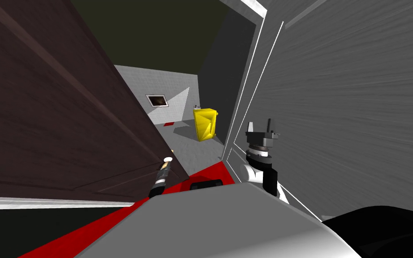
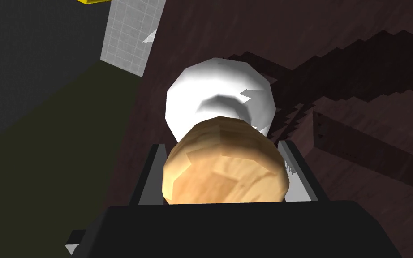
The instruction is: Pull the door open
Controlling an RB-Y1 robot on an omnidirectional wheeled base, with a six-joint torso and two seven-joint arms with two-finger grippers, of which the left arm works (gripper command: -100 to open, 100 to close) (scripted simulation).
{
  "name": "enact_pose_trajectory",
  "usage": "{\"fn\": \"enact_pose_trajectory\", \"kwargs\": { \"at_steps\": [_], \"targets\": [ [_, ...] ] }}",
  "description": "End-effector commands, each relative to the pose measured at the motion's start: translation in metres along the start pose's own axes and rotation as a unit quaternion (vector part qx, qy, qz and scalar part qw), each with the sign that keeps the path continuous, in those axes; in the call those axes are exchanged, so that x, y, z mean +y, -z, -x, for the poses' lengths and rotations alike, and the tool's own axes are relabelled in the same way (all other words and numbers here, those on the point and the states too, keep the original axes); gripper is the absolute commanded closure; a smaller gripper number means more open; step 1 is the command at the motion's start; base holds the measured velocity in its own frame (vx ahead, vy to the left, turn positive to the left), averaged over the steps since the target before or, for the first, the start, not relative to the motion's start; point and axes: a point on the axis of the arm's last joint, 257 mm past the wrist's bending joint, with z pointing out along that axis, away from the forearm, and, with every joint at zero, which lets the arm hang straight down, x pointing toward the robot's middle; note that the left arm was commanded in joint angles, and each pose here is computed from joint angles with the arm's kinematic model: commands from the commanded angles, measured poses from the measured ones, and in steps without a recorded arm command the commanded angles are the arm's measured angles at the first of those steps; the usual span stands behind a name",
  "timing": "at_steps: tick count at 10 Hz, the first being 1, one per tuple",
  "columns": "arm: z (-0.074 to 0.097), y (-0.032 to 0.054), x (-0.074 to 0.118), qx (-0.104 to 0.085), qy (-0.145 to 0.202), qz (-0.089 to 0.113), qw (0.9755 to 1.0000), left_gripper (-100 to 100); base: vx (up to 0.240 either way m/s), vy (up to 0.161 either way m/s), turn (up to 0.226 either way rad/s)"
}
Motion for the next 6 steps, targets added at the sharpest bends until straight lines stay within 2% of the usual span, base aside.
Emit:
{"fn": "enact_pose_trajectory", "kwargs": {
  "at_steps": [1,5,6],
  "targets": [
    [0.0006,-0.0007,0.0024,-0.002,0.03,0.004,0.9995,100,-0.049,0.022,-0.077],
    [0.0019,-0.0024,0.0046,-0.006,0.077,0.008,0.997,100,-0.044,0.012,-0.055],
    [0.0026,-0.0034,0.0059,-0.008,0.099,0.01,0.995,100,-0.041,0.011,-0.054]
  ]
}}
